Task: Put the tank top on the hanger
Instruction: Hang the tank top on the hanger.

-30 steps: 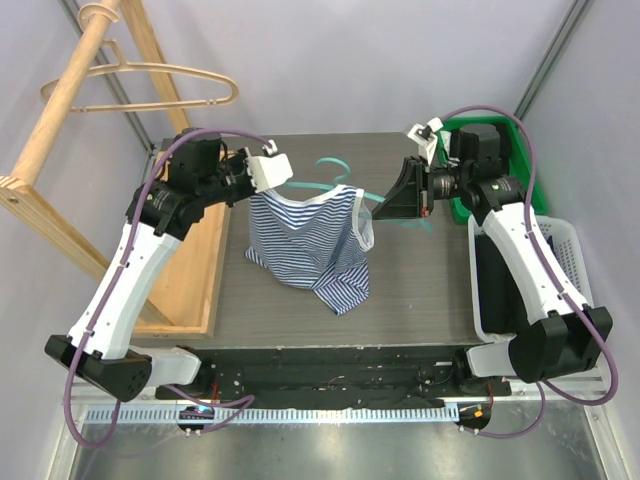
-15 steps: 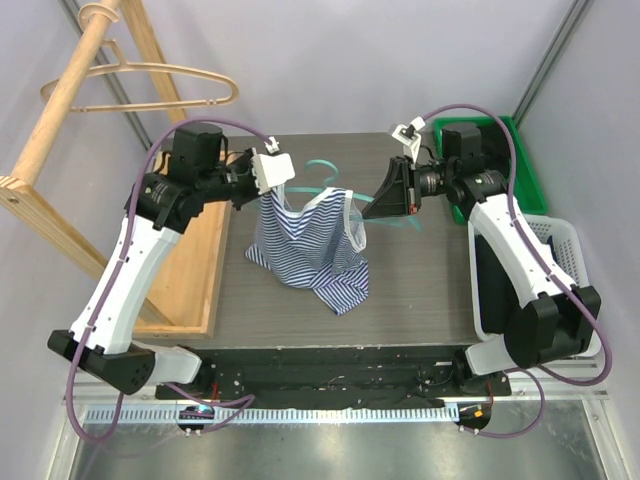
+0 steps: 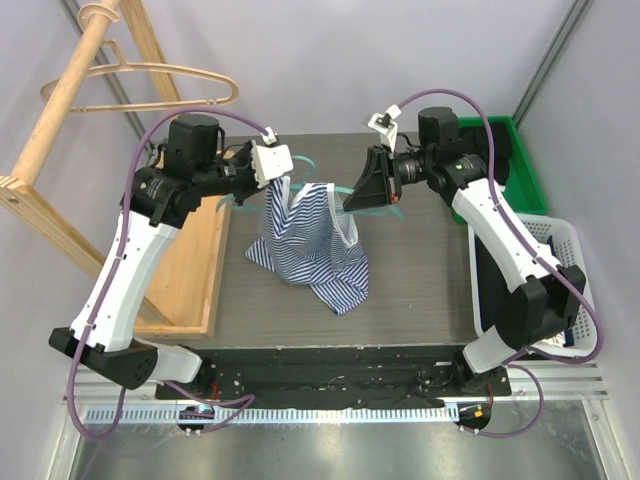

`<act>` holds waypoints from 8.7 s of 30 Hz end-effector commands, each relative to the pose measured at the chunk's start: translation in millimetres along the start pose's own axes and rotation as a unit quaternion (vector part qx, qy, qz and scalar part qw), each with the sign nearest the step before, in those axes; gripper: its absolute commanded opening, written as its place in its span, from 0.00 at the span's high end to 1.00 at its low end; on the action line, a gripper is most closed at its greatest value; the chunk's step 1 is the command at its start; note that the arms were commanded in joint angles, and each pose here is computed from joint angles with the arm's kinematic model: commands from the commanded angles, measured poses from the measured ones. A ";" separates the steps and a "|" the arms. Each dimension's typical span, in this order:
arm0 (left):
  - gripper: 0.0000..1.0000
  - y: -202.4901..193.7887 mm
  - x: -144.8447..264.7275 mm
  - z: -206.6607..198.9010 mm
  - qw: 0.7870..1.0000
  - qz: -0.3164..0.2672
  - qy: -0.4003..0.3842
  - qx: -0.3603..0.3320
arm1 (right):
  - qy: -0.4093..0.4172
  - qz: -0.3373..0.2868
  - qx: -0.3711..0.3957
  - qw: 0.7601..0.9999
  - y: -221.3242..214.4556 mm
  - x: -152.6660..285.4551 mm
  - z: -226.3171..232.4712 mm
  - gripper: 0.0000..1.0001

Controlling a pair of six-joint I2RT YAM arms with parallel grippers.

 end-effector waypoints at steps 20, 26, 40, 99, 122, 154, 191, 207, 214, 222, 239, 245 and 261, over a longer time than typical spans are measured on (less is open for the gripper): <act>0.15 33.0 40.3 19.0 0.997 -0.018 0.078 -0.022 | 0.023 -0.015 0.110 0.994 61.6 -18.0 30.3 0.99; 0.00 22.6 50.8 28.4 0.990 0.024 0.136 -0.034 | 0.073 -0.104 0.121 0.984 82.5 -8.3 77.4 0.99; 0.00 31.9 61.1 44.6 0.981 0.023 0.190 -0.036 | 0.071 -0.125 0.107 0.984 89.8 -7.9 62.1 0.99; 0.00 39.0 36.4 15.9 0.936 0.169 0.127 -0.282 | -0.055 -0.115 0.124 0.984 99.9 -9.9 59.3 0.99; 0.00 72.6 63.4 -21.9 0.985 -0.003 0.044 -0.168 | -0.087 -0.136 0.122 0.979 106.3 0.5 58.8 0.99; 0.28 95.2 19.6 -60.6 0.837 -0.099 0.215 -0.493 | -0.132 -0.142 0.077 0.978 104.4 10.6 32.5 0.99; 0.19 124.1 -42.4 -32.1 0.823 -0.040 0.254 -0.506 | -0.168 -0.131 0.098 0.972 86.0 21.4 44.6 0.99; 0.25 126.4 -45.5 -34.5 0.849 -0.037 0.199 -0.488 | -0.179 -0.078 0.133 0.972 68.2 16.6 56.2 0.99; 0.30 119.1 -48.8 -41.7 0.854 -0.032 0.166 -0.493 | -0.169 -0.073 0.151 0.971 67.0 15.7 65.6 0.99; 0.42 114.2 -48.4 -44.6 0.863 -0.025 0.148 -0.483 | -0.150 -0.073 0.173 0.971 70.6 12.7 84.0 0.99; 0.59 122.7 -52.3 -41.4 0.856 -0.034 0.158 -0.491 | -0.126 -0.047 0.195 0.972 58.5 3.2 100.5 0.99; 0.90 122.7 -52.9 -42.1 0.854 -0.033 0.157 -0.495 | -0.127 -0.046 0.196 0.971 57.0 3.6 101.4 0.99; 1.00 107.5 -41.5 -46.1 0.848 -0.002 0.145 -0.509 | -0.210 -0.014 0.210 0.955 41.0 13.9 77.2 0.63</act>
Point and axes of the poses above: each gripper's point midway between its finger pads, its own x axis back along the fingers, its own z axis along the line the jaws close on, y = z × x, the point moved 6 cm from there along x, back along the fingers, and after that the axes turned 2 degrees about x, right-handed, at the moved point
